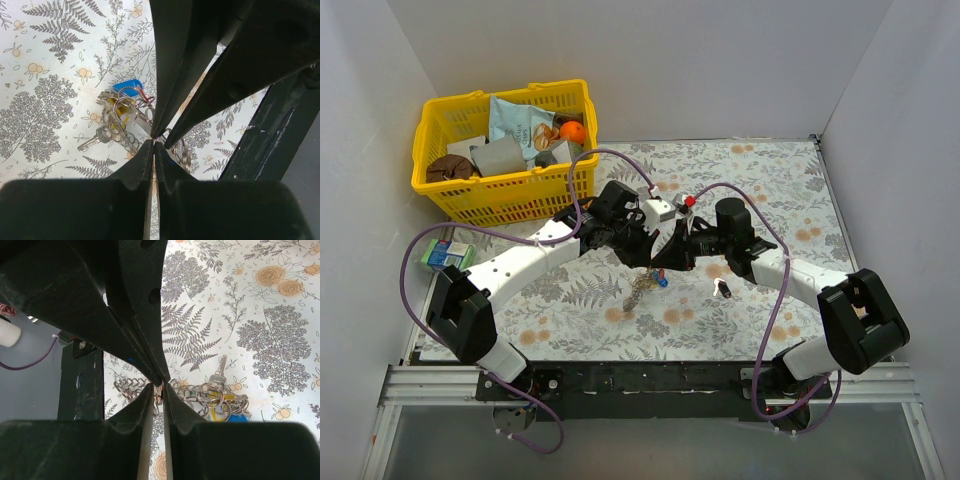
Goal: Put the keys on the keyring
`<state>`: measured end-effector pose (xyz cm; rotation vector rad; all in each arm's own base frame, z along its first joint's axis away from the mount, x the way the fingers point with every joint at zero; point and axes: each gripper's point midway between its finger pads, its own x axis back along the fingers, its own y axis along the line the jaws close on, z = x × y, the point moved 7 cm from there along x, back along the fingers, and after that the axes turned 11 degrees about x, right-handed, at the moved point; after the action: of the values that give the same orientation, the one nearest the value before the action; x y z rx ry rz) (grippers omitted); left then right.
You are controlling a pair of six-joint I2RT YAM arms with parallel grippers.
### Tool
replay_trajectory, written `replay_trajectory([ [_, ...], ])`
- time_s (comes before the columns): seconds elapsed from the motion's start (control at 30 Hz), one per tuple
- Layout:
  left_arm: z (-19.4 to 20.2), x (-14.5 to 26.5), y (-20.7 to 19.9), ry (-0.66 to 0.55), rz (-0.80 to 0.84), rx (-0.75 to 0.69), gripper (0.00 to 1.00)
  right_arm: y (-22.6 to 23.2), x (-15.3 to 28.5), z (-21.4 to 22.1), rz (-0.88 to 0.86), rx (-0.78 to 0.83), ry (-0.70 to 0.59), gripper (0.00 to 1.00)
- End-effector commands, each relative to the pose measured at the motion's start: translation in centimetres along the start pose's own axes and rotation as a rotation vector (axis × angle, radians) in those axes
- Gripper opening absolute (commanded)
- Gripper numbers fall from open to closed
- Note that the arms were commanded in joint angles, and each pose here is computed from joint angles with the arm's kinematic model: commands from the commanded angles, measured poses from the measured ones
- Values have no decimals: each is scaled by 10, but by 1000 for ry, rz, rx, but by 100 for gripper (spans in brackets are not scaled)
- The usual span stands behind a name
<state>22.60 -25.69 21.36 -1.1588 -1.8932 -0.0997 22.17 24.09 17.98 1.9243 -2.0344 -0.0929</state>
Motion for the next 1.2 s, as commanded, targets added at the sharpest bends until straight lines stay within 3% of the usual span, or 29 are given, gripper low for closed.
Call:
replay_trajectory([
  [0.0, -8, 15, -11, -63, 31, -41, 0, 0, -1, -11, -23, 52, -13, 19],
  [0.1, -8, 15, -13, -62, 40, -42, 0, 1, 0, -9, -22, 48, -11, 15],
  [0.17, -10, 15, -13, -65, 41, -42, 0, 0, 0, -8, -24, 43, -8, 2],
  [0.57, -15, 20, -14, -87, 30, -49, 0, -2, 0, -10, 0, 47, 10, 1],
  [0.67, -19, 22, -15, -108, 27, -49, 14, -5, 1, -12, 37, 59, 7, 1],
  [0.83, -20, 25, -15, -159, -6, 6, 52, -3, 6, -20, 99, 107, -46, 1],
  [0.97, -23, 31, -14, -226, -43, 45, 71, -1, 9, -19, 138, 122, -95, 1],
  [1.17, -27, 31, -11, -327, -43, 110, 74, 5, 15, -15, 177, 178, -197, 1],
])
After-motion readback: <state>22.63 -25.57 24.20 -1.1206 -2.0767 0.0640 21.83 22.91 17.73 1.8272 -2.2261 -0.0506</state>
